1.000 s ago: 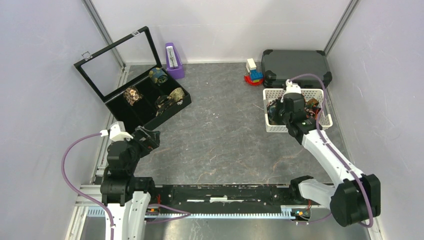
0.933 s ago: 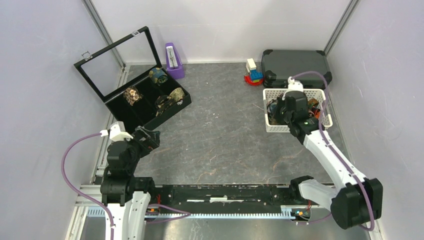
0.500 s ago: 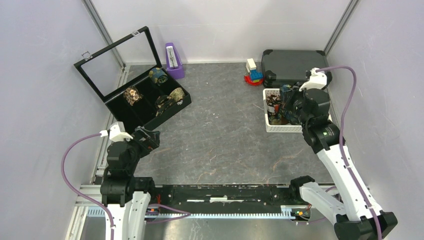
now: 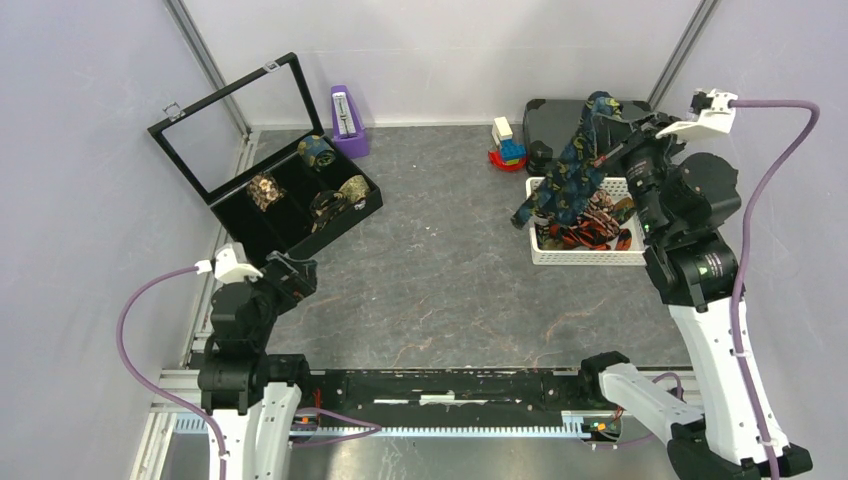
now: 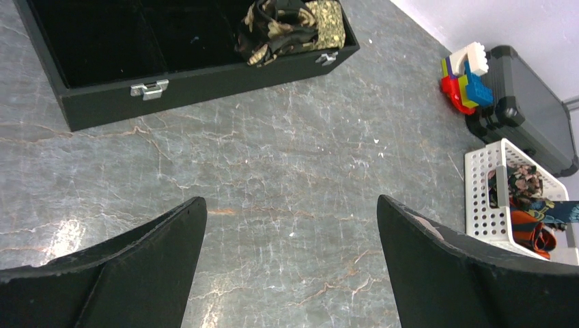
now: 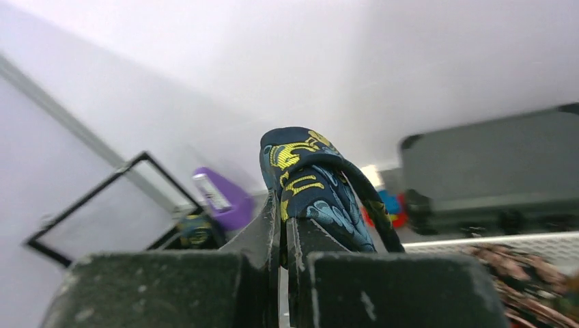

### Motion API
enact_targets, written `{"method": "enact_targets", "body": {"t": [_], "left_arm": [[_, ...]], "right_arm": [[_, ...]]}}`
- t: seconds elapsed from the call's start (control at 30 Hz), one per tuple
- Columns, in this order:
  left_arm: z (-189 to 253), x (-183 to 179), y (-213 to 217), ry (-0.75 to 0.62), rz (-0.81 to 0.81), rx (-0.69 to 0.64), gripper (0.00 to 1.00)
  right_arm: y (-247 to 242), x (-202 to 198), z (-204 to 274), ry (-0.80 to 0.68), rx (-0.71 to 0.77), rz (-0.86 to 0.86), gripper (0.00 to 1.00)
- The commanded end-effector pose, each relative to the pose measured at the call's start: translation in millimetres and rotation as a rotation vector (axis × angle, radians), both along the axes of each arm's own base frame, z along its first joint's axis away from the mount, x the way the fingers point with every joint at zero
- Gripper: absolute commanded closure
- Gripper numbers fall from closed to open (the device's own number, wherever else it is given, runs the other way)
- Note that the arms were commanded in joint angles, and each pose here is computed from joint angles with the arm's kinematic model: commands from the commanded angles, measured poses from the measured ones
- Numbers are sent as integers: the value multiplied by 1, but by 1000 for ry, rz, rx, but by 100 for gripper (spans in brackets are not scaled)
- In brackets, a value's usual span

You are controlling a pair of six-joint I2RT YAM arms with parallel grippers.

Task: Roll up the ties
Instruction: Place the tie at the center of the board.

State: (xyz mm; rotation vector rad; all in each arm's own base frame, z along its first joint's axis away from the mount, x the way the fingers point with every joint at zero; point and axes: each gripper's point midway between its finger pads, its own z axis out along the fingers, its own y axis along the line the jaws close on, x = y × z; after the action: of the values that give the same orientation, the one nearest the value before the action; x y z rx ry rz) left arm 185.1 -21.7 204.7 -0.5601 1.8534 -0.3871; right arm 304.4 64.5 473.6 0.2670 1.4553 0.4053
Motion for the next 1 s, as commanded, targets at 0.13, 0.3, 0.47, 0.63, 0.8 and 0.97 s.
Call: {"method": "enact_targets", "body": {"t": [0.13,0.3,0.47,0.63,0.8,0.97], "left_arm": [[39,-1,7,-87,-1,101,0],[58,-4,-12,-138,-115,89,0],[71,-3,-25,-168,-150,-1,0],[95,-11,-60,-232,-376,4,0],[96,-19,-68,-207,-444,16,1],[101,-24,-52,-194,-382,97,3]], "right_arm": [[104,-5,18,-23,164,520,100],[141,-8,5,39,147,575,100],[192,-23,5,3,138,747,100],[249,-47,-13,66,46,1060,100],[296,-76,-15,121,-43,1406,100],[335,-123,-15,122,-106,1596,100]]}}
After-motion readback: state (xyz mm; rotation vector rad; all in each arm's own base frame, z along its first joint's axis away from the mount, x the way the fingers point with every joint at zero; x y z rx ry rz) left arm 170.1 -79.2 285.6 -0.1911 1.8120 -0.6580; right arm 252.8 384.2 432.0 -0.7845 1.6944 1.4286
